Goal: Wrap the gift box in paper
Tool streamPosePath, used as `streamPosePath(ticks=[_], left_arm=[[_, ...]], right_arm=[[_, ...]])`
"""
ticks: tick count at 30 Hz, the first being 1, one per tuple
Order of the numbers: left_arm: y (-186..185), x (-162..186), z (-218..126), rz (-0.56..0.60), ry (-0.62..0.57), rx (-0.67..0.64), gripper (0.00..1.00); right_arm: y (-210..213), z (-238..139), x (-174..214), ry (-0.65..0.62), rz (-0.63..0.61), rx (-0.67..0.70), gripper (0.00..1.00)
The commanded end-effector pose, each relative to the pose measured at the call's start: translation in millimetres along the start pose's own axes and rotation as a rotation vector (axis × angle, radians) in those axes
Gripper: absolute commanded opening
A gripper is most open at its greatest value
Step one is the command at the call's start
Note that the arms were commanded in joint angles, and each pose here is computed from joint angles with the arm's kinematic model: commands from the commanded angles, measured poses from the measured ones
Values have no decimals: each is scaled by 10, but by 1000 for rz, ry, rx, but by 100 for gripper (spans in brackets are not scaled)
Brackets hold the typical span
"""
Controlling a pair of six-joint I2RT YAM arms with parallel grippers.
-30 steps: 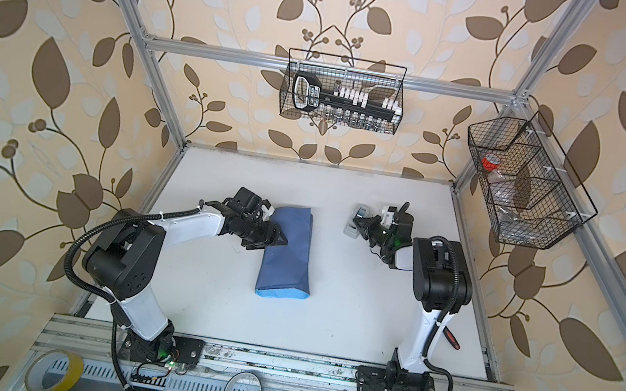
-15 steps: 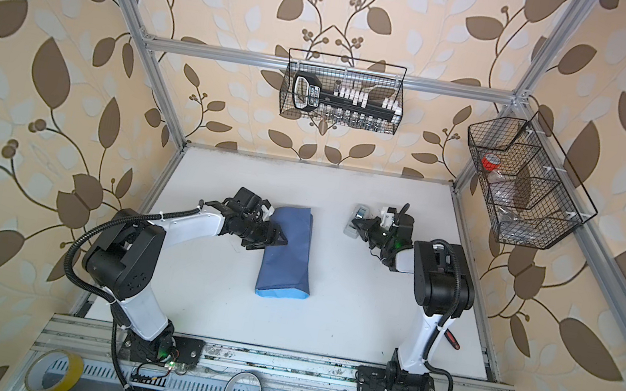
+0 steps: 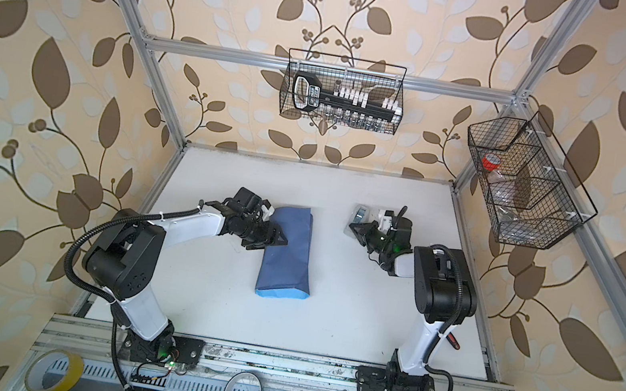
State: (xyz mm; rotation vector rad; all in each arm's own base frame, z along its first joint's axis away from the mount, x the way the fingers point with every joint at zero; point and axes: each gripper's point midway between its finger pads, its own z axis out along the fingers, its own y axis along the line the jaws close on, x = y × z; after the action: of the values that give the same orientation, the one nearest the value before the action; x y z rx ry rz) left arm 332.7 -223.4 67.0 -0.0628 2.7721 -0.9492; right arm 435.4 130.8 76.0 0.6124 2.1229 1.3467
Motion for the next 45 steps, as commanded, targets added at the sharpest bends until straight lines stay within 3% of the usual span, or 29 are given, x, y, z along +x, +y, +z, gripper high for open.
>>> streamPosePath(ticks=[1,15,31,39,45], left_arm=[[521,260,234,-45,79,-186,76],[519,262,234,-46,79,-184,76],[514,260,231,-44,78,-183,76],[514,260,239,-45,80,-181,76],[523,261,244,-44,81,-184,76]], right_arm=[[19,-13,204,52,-17,-3,0],[-397,51,358,72,1,104,0],[-909,-27,281,16,3,331,0],[-892,-77,239,-3,-12,348,0],[-387,-281,143,-77,-99,234,0]])
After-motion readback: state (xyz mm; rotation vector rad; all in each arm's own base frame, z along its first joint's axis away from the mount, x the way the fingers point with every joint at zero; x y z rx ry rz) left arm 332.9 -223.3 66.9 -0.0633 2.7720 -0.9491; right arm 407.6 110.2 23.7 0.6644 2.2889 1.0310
